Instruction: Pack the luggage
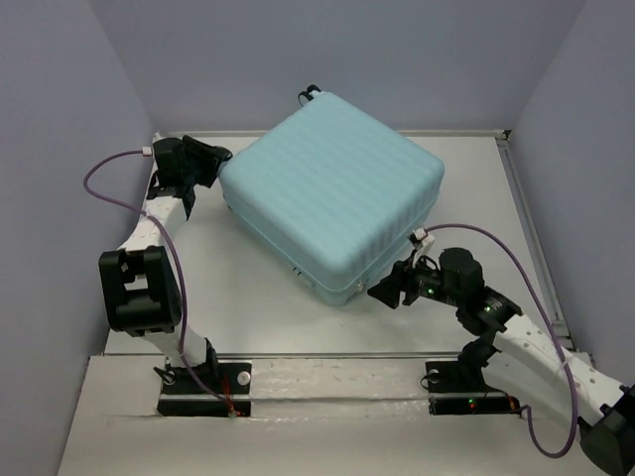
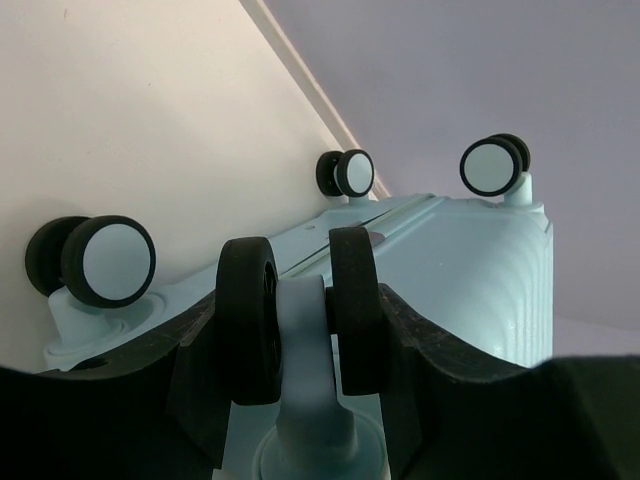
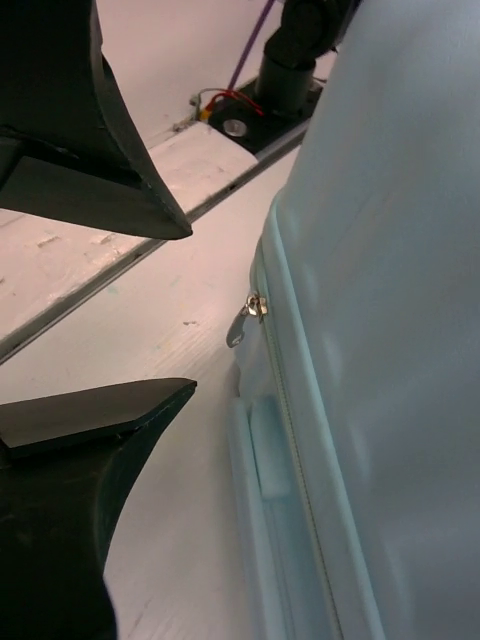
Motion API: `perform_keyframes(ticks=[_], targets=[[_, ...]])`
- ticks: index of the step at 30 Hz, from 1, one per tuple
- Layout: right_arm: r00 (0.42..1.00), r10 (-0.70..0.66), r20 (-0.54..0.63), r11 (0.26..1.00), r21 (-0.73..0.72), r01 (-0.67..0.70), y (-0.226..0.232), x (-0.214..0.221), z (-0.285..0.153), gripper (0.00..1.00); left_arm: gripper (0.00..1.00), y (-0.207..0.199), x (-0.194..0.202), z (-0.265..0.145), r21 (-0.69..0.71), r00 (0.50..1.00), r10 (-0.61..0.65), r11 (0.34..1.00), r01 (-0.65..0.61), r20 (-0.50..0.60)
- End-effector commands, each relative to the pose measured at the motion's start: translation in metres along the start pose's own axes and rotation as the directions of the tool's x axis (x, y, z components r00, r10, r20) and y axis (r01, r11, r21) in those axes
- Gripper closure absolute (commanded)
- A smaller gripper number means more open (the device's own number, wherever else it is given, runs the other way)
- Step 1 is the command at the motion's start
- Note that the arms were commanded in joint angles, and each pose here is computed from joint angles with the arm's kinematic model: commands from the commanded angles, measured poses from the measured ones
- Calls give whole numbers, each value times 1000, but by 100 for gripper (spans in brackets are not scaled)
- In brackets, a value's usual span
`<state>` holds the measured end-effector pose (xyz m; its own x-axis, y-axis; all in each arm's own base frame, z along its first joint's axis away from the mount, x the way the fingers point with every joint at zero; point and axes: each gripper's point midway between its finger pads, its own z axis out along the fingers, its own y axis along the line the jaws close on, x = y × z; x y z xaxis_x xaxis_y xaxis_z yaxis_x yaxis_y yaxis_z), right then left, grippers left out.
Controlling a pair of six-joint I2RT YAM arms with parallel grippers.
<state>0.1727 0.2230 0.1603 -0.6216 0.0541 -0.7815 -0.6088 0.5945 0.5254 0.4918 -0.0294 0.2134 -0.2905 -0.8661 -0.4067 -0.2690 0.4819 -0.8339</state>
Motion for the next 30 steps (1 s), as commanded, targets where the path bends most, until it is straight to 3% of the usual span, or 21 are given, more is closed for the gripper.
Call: perform_keyframes(ticks=[1,5,10,13,15,16,19,20,22,23,24,28,30], targets=[[998,-50,31,998,35,49,-3,2,12,36,31,-29,-28,-3,83,988,129,987,-136,89],[994,-90,62,995,44,88,-1,2,24,37,1,-25,-50,-17,22,973,164,985,-170,164],[986,-133,105,988,88,124,-11,-8,33,42,1,-45,-97,-73,-52,906,260,965,-258,333],[982,-140,124,988,81,131,-11,-11,37,44,1,-60,-102,-117,-43,873,298,951,-305,386],[980,-143,139,988,80,133,-11,-13,38,44,8,-41,-77,-129,-36,890,297,952,-303,346],[979,-145,141,988,74,136,-10,-13,39,45,28,-24,-49,-142,1,909,286,954,-300,304],[980,-145,135,989,38,141,-3,-14,42,46,65,-11,7,-170,104,921,305,936,-337,244],[981,-144,131,989,32,141,-2,-13,43,47,81,30,40,-163,71,935,315,941,-330,161],[983,-135,122,991,27,133,-2,-10,42,47,88,48,78,-176,94,934,343,931,-352,96],[983,-135,121,991,26,133,-3,-8,42,47,94,76,99,-174,61,935,353,933,-355,34],[983,-134,122,991,27,132,-3,-7,41,47,94,82,118,-176,76,932,363,929,-361,-15],[987,-121,107,993,10,121,-1,-1,41,49,94,73,185,-187,160,917,371,924,-348,-148],[986,-116,119,993,8,116,0,-3,42,50,94,59,219,-195,234,884,414,901,-365,-215]])
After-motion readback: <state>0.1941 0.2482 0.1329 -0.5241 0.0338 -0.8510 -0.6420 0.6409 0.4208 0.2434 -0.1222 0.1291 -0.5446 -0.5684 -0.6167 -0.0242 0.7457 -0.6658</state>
